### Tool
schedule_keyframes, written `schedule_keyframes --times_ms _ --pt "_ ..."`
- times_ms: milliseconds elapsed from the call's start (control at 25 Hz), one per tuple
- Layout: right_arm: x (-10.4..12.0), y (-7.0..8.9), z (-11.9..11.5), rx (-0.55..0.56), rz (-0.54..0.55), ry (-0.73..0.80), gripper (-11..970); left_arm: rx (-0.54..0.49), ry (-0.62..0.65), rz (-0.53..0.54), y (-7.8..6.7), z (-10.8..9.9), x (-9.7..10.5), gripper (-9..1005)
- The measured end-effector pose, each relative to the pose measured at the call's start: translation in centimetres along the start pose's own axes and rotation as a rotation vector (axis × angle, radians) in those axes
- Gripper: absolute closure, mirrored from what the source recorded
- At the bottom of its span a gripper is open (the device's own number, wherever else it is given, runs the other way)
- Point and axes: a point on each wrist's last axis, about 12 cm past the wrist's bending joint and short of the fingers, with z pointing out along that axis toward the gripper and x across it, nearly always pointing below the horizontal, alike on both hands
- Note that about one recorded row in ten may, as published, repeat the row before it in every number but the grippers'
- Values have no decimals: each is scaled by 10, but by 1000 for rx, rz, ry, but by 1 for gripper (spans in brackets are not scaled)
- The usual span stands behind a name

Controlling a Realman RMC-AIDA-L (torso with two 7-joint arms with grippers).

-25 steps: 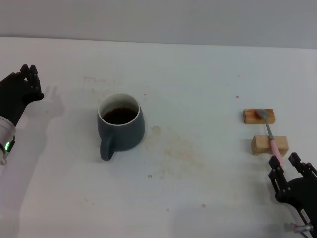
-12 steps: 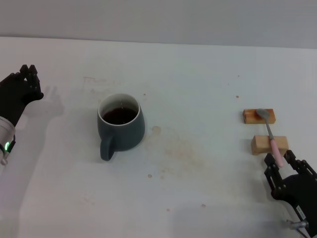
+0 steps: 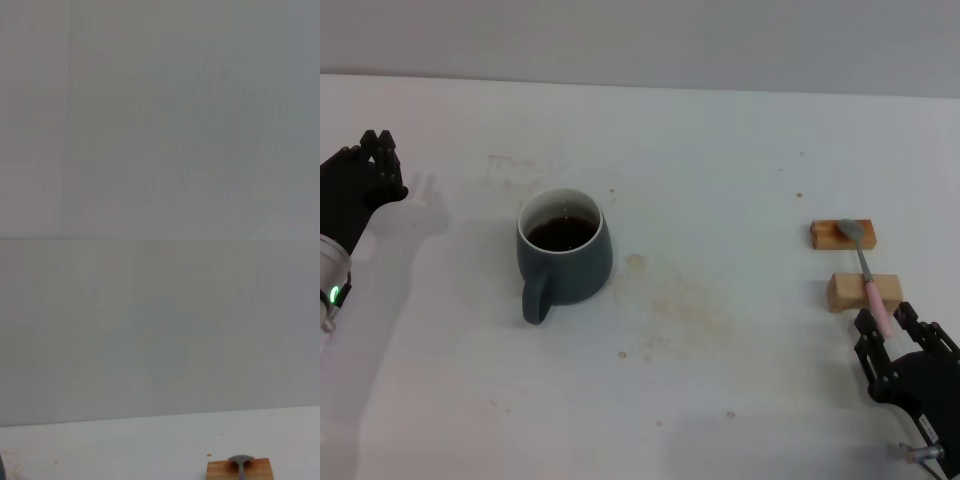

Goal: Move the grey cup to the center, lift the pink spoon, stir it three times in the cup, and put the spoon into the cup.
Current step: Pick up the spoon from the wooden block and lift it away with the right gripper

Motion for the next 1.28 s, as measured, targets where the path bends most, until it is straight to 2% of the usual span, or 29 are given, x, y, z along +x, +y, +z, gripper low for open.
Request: schedule_keyframes --times_ms 1280 --pt "2 -2 -2 9 -2 12 685 1 6 -3 0 -1 1 863"
